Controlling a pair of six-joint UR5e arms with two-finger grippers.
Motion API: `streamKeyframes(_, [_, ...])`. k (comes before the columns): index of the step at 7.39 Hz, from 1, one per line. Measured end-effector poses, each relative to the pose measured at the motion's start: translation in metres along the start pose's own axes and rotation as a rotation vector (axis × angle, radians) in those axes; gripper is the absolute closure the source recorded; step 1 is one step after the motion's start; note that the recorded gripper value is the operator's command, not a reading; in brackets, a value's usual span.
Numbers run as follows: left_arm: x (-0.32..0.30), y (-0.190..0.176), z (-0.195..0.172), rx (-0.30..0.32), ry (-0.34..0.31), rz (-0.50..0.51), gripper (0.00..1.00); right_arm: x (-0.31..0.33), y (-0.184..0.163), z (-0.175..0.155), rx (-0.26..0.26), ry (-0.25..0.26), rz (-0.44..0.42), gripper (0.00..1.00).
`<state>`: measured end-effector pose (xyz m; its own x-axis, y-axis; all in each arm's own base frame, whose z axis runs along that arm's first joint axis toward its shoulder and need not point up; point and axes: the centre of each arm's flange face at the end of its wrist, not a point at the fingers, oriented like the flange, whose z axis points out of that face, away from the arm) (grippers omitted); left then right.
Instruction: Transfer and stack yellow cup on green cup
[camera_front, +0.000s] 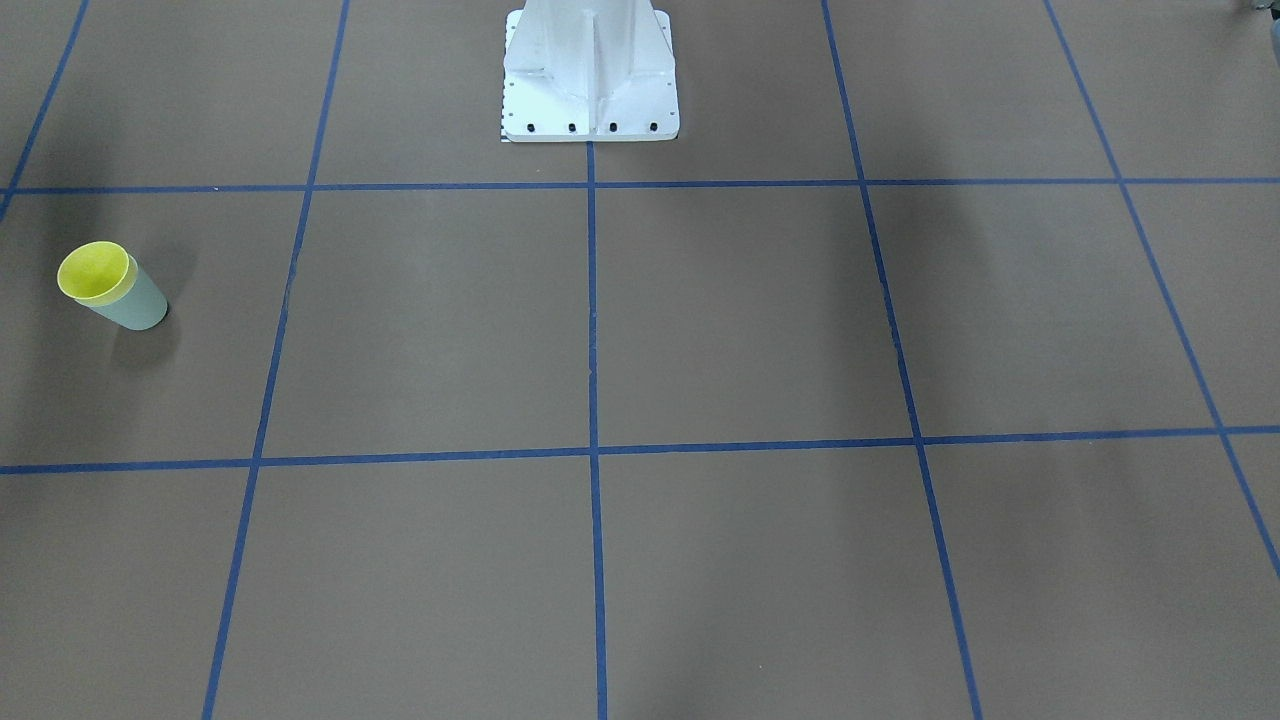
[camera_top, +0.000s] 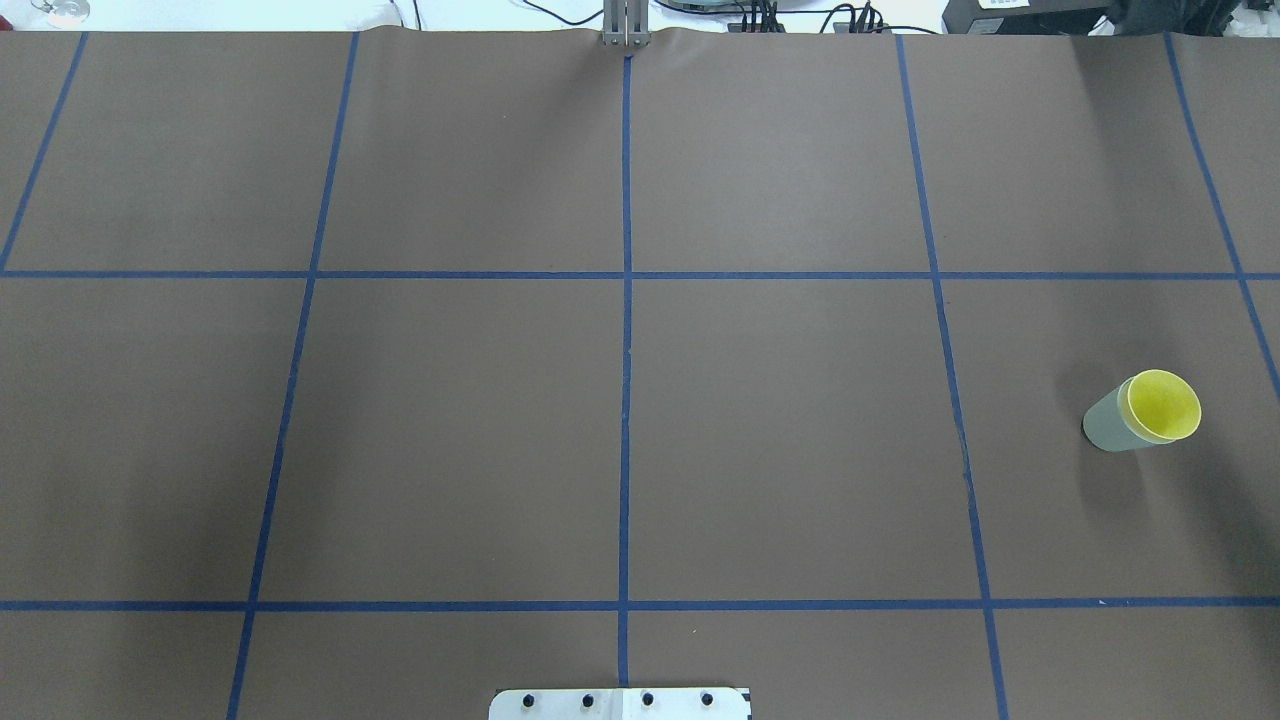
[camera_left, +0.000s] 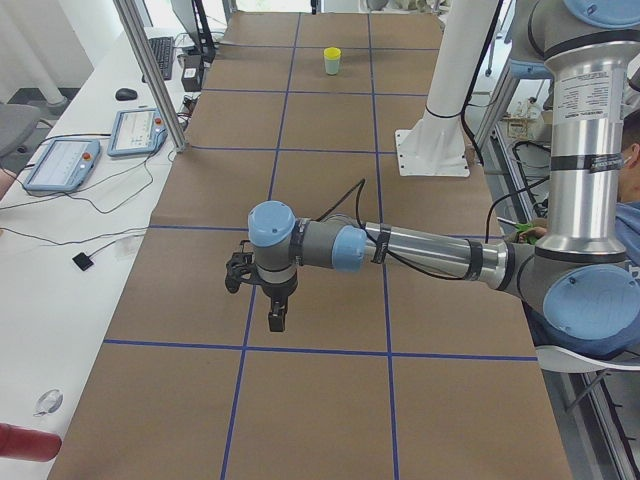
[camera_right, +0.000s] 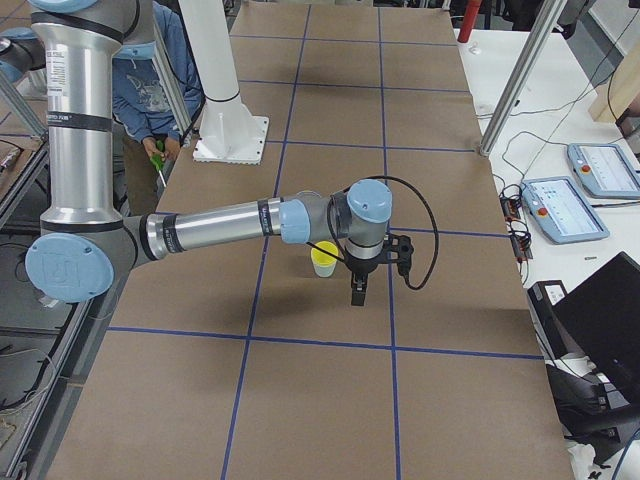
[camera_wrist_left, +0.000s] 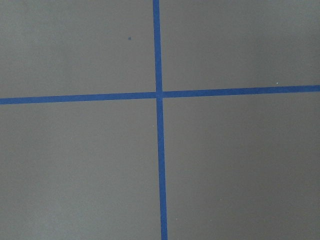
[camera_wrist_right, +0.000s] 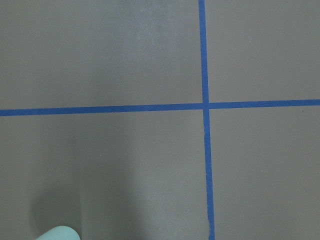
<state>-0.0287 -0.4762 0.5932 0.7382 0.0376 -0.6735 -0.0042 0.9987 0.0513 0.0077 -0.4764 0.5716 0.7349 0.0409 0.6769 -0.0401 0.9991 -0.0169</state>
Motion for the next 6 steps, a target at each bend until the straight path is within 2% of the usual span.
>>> streamKeyframes(3, [-0.0096,0.0123,0.0074,-0.020,0.003,0.062,0.00,0.0100,0.0000,0.0082,-0.019,-0.006,-0.031,0.01])
streamKeyframes(6, [-0.0092,0.0117,0.0074,-0.018,0.004,0.062,0.00,0.0108,-0.0024,0.0094,-0.019,-0.006,-0.059,0.01])
